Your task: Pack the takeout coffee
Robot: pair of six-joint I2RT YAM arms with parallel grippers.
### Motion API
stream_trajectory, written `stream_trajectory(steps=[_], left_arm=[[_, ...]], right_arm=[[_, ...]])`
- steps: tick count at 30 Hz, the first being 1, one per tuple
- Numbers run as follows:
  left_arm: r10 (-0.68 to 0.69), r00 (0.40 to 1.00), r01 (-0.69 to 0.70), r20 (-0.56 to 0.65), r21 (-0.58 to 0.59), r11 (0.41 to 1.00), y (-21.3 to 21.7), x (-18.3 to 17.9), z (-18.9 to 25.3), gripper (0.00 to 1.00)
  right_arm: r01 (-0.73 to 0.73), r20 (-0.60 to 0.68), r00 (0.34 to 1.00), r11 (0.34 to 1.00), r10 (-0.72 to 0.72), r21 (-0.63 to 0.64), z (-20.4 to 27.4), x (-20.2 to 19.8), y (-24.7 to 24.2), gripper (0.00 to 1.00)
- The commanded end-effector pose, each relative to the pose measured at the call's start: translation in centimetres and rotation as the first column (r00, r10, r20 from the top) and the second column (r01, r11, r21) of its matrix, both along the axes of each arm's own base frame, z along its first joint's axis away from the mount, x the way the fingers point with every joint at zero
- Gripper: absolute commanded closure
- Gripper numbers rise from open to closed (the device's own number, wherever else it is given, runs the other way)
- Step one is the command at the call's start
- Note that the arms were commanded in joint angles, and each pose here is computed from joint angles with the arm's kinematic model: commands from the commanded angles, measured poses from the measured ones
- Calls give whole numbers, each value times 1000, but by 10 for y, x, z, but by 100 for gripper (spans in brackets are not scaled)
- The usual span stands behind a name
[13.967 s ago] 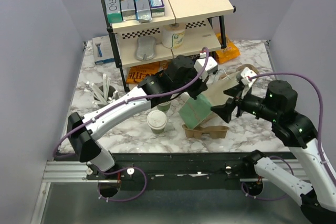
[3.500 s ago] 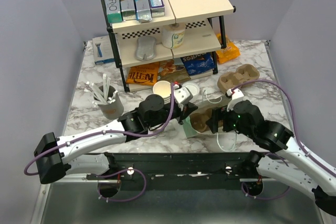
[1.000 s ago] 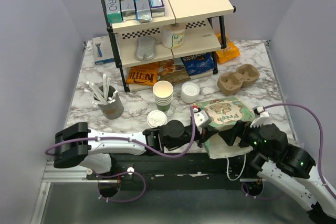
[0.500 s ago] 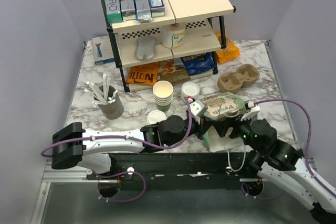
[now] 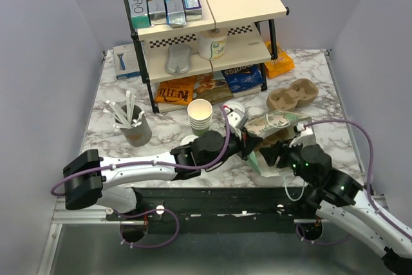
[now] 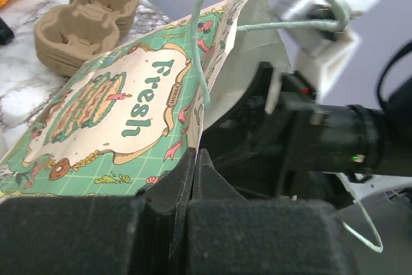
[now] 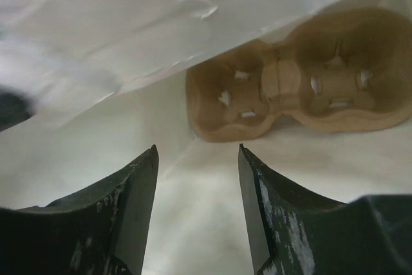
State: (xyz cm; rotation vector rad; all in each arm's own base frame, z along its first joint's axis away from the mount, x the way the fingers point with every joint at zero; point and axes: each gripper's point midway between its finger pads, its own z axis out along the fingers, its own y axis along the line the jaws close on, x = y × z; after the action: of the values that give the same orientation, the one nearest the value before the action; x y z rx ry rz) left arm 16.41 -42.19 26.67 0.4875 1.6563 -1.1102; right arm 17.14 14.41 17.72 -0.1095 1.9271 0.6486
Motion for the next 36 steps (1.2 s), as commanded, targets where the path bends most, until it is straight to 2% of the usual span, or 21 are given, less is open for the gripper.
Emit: stream_trajectory(steps=[1,5,10,11,16,18,23,25,26,28,29,33,36], left_arm=[[-89,996,91,26,-72,993,-4,-14,10,100],[-142,990,142,12,-63,988,-11,-21,7,100],[-160,987,157,-25,-97,983,-13,-26,10,100],[-158,987,153,-37,-100,983,-14,-26,10,100],[0,993,-10,-114,-91,996,-6,-1,3,100],[-26,996,17,-81,-109,994,-7,-5,10,100],[-179,983,175,-27,-123,977,-17,-29,8,100],[-214,976,208,-38,-117,971,-19,-35,3,100],[-233,972,227,-43,-101,969,-21,-39,-2,100],[-234,970,228,-59,-96,969,-20,-40,-6,100],[-231,971,225,-63,-95,970,-19,-40,-7,100],[-233,969,225,-78,-100,969,-17,-41,-10,100],[-231,969,222,-90,-103,970,-18,-41,-13,100]], right_arm=[[32,-147,988,996,-44,-85,-50,6,7,41],[165,-224,959,984,-176,-66,-68,17,5,44],[294,-209,933,956,-292,-23,-75,32,-2,45],[304,-206,931,952,-301,-16,-77,33,-3,49],[212,-122,971,976,-205,41,-67,32,6,50],[180,-106,979,983,-177,19,-75,28,5,50],[196,-76,979,975,-189,106,-69,33,10,51],[186,-60,982,969,-178,165,-59,38,19,51],[186,-62,982,971,-179,153,-62,41,22,51],[214,-71,976,962,-205,167,-53,48,25,51],[242,-92,968,963,-232,117,-64,52,23,51],[327,-135,939,943,-317,59,-81,66,22,52],[349,-177,928,932,-328,102,-87,73,34,52]])
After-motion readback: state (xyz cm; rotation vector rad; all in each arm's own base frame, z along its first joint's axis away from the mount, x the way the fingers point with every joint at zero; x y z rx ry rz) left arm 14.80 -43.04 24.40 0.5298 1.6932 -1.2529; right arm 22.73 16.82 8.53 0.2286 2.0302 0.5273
